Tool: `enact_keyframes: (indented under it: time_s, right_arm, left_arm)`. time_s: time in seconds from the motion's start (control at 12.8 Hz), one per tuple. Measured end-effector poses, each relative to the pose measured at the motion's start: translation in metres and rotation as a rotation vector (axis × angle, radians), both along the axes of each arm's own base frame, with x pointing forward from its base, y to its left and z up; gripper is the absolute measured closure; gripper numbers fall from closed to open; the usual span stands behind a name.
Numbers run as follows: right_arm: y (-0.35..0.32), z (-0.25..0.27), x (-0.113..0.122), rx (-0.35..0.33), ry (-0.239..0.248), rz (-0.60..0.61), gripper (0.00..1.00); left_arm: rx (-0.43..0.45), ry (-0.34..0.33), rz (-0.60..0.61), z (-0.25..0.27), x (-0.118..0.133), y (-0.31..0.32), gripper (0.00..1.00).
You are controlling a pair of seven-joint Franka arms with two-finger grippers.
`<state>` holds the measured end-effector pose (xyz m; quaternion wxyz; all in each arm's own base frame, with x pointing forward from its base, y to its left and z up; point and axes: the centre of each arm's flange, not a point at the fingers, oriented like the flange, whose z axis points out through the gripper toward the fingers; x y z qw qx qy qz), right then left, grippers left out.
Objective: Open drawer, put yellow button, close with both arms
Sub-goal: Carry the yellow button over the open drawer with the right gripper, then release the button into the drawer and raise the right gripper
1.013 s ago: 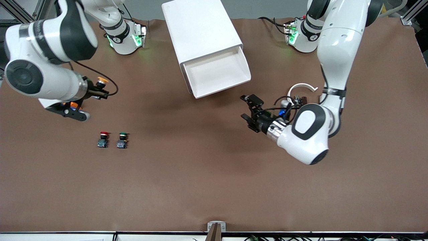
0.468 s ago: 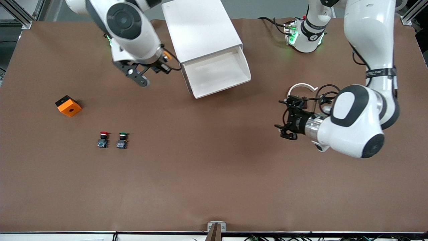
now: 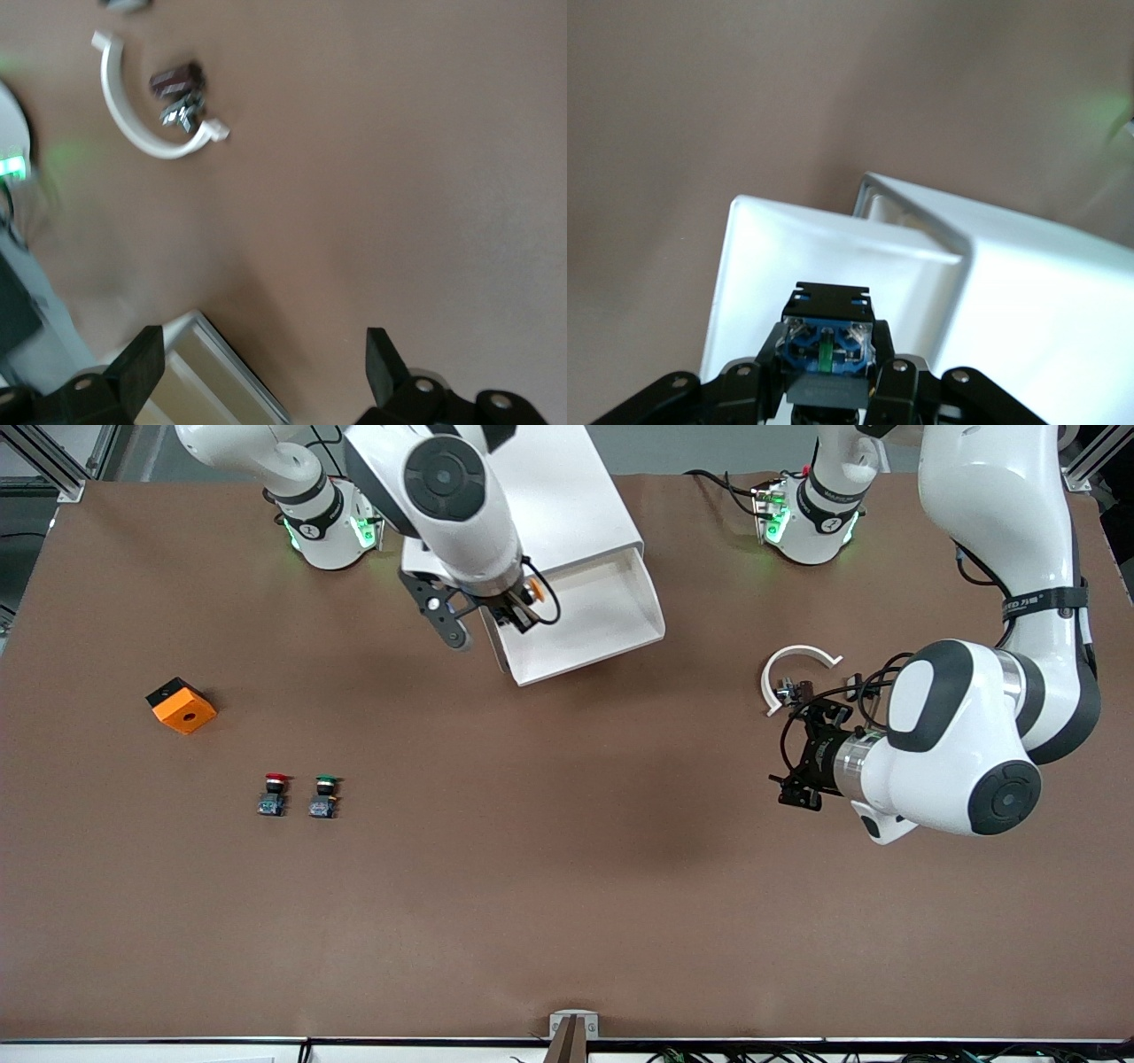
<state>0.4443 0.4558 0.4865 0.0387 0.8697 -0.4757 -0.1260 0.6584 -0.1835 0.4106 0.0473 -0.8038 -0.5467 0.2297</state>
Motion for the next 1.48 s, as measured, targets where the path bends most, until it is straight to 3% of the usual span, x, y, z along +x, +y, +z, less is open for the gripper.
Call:
enact_keyframes:
  time_s: [0.16, 0.47, 0.94, 1.25, 1.32, 1.4, 1.48]
  right_arm:
    - [0.019, -0.020, -0.002, 0.002, -0.013, -0.044, 0.59]
    - [0.043, -0.050, -0.010, -0.005, -0.008, -0.035, 0.59]
    - [0.060, -0.076, -0.017, -0.007, -0.007, -0.025, 0.59]
    - [0.064, -0.076, -0.021, -0.004, -0.009, -0.017, 0.58]
    - [0.065, -0.075, -0.021, -0.003, -0.010, -0.017, 0.48]
    - [0.065, -0.075, -0.021, -0.002, -0.010, -0.017, 0.48]
    - [0.065, -0.075, -0.021, -0.002, -0.011, -0.017, 0.41]
  left_arm:
    - [-0.064, -0.097, -0.127, 0.014, 0.007, 0.007, 0.00]
    - [-0.063, -0.194, -0.300, 0.044, 0.004, 0.011, 0.00]
    - [-0.133, -0.259, -0.530, 0.041, 0.002, 0.010, 0.00]
    - [-0.174, -0.296, -0.603, 0.031, -0.014, -0.009, 0.00]
    - [-0.182, -0.303, -0.617, 0.028, -0.019, -0.019, 0.00]
    - [-0.189, -0.312, -0.629, 0.025, -0.025, -0.028, 0.00]
    - [-0.193, -0.321, -0.638, 0.022, -0.030, -0.035, 0.00]
